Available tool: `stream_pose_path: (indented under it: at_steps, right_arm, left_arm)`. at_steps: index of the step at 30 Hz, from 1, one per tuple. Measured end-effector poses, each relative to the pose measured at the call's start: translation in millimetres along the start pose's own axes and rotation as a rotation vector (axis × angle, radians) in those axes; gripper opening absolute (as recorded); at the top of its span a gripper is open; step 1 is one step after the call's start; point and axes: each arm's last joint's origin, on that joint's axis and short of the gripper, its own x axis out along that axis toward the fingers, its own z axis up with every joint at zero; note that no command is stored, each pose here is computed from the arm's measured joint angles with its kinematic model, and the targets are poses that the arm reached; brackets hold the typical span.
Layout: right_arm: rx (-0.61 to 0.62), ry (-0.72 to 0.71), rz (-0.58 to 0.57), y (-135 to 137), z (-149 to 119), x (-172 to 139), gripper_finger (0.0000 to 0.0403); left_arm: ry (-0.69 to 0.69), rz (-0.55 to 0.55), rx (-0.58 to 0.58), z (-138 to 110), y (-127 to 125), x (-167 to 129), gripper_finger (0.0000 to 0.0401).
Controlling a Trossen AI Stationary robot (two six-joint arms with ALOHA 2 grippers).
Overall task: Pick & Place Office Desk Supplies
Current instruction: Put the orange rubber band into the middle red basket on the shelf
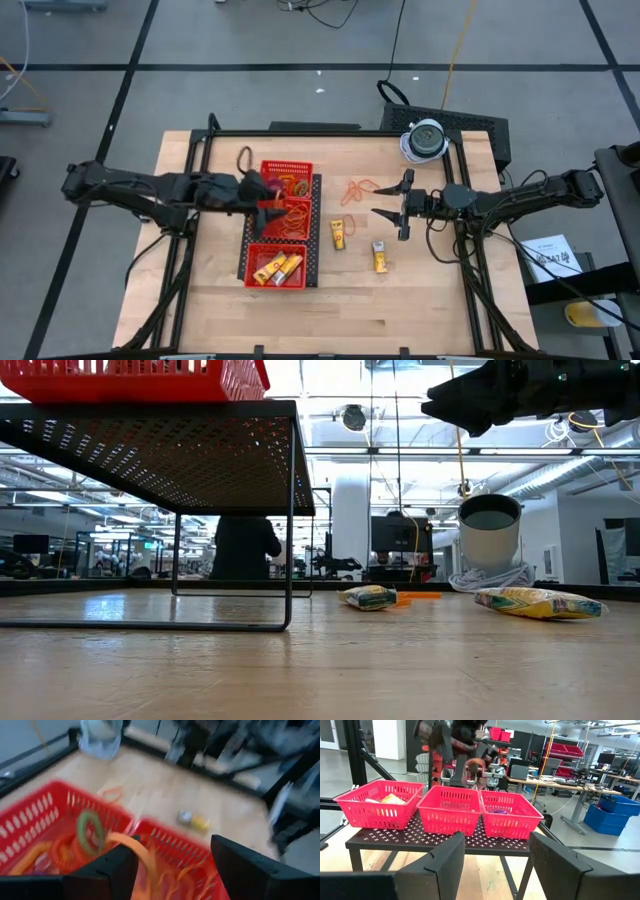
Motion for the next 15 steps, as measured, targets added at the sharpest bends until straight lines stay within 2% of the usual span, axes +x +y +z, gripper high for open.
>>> stream_pose_path:
  at_steps: [5, 9, 15]
  right_arm:
    - [0.000, 0.000, 0.000, 0, 0, 0, 0.0210]
    - [-0.001, 0.000, 0.000, 0, 0, 0, 0.0210]
    - [-0.002, 0.000, 0.000, 0, 0, 0, 0.0210]
  left_arm:
    - [-0.005, -0.058, -0.058, 1, -4, -9, 0.0255]
    - [0.040, -0.100, -0.056, -3, -9, -7, 0.0255]
    - [0.141, -0.071, -0.039, -14, -9, 7, 0.0255]
